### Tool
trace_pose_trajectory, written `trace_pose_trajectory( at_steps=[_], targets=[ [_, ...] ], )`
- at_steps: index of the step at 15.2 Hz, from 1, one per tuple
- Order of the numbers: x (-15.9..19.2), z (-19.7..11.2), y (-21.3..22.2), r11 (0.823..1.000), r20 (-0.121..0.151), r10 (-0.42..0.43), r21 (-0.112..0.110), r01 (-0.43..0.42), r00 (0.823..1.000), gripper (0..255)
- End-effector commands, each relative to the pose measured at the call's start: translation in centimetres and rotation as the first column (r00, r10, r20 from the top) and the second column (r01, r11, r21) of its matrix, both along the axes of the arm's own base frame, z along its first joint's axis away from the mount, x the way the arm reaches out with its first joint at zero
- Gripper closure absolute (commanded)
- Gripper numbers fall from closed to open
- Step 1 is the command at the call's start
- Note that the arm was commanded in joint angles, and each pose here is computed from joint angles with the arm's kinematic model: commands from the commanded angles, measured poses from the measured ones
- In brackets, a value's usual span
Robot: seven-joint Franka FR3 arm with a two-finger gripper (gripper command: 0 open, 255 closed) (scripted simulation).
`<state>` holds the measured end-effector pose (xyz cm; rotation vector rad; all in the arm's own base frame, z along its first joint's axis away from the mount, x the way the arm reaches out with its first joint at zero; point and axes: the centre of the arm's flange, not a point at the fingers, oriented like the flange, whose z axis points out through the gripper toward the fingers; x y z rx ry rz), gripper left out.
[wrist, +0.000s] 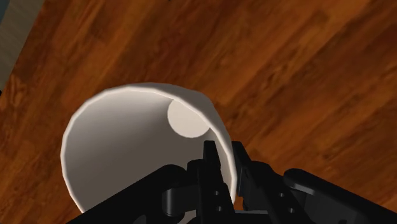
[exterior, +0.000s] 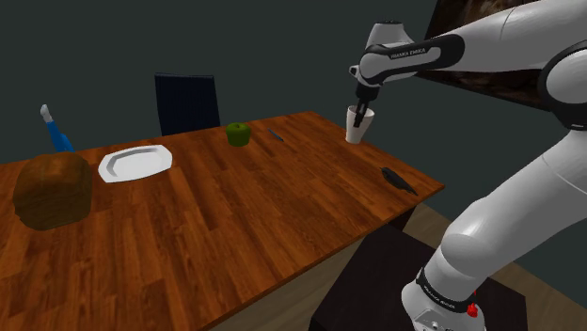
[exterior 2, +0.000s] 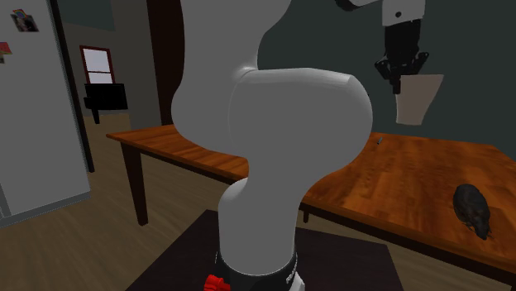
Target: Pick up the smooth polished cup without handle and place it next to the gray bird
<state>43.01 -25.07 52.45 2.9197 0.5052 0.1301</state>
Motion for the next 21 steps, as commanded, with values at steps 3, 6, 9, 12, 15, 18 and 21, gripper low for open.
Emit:
trace_pose_trajectory(
  at_steps=[3, 6, 9, 12, 15, 18, 21],
  targets=[
    [-0.1, -2.1, 0.0, 1.0, 0.001, 0.0, 0.0, 0.0, 1.0, 255],
    [-0.1, -3.7, 0.0, 1.0, 0.001, 0.0, 0.0, 0.0, 1.0, 255],
    [-0.1, -5.3, 0.0, 1.0, 0.001, 0.0, 0.0, 0.0, 1.0, 255],
    [-0.1, -6.9, 0.0, 1.0, 0.001, 0.0, 0.0, 0.0, 1.0, 255],
    [-0.1, -8.4, 0.0, 1.0, 0.001, 0.0, 0.0, 0.0, 1.0, 255],
    [-0.1, -10.0, 0.0, 1.0, 0.001, 0.0, 0.0, 0.0, 1.0, 255],
    [-0.1, -11.6, 0.0, 1.0, 0.001, 0.0, 0.0, 0.0, 1.0, 255]
  ],
)
